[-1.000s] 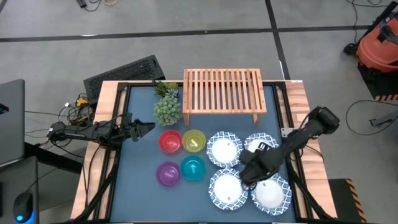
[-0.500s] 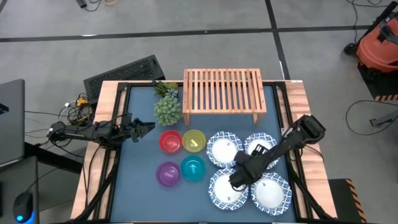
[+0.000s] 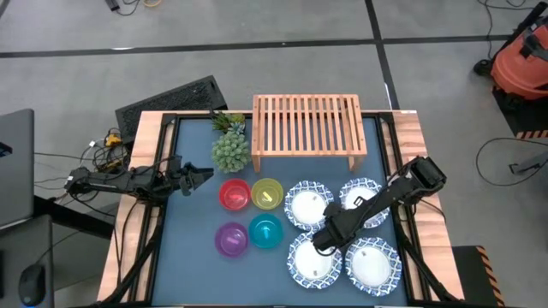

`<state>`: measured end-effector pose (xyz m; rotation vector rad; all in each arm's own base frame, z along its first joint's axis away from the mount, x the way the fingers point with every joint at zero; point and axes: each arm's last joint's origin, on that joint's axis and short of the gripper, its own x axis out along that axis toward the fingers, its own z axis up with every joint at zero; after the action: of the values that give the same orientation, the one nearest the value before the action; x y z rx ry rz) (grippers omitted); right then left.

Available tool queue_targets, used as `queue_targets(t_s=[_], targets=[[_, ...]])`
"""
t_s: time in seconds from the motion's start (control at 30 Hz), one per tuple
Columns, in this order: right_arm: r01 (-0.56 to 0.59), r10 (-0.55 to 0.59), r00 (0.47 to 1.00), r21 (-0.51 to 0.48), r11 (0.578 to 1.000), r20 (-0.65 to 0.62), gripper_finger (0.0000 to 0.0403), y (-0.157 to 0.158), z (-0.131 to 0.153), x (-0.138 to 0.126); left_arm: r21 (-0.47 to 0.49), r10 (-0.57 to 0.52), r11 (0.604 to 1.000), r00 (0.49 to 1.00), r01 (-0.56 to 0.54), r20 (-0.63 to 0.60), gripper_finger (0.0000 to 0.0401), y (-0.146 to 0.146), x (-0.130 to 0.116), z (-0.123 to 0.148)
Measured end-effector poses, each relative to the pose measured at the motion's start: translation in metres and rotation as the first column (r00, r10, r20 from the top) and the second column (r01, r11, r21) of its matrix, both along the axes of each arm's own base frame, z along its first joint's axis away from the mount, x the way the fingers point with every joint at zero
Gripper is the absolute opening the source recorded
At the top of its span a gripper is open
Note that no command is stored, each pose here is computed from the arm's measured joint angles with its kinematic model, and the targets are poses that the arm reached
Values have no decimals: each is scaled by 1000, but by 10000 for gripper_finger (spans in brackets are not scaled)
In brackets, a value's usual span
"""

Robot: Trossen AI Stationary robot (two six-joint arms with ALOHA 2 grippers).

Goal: Place and stack bowls onto a shelf
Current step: Put the white patterned bowl on the shelf

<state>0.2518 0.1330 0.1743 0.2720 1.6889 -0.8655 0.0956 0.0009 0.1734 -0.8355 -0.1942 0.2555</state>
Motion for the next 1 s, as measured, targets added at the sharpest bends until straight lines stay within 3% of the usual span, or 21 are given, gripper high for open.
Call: queue_targets(t_s=[0.2,0.53,0.7,0.87,1.0], targets=[[34,-34,999,21,999,2,17,0,7,-2,0,0,1000,1000,0,0,197,0,0,0],[95,-110,980,97,991,168,24,-6,54,-14,17,3,1000,1000,-3,-5,197,0,0,0],[77,-95,980,106,991,177,122,-7,58,-17,16,0,1000,1000,0,-5,197,0,0,0],[20,-30,992,86,996,121,238,-5,34,-17,16,-10,1000,1000,10,-5,197,0,0,0],[-4,0,998,63,998,63,283,-7,12,-19,8,-10,1000,1000,11,-2,197,0,0,0]])
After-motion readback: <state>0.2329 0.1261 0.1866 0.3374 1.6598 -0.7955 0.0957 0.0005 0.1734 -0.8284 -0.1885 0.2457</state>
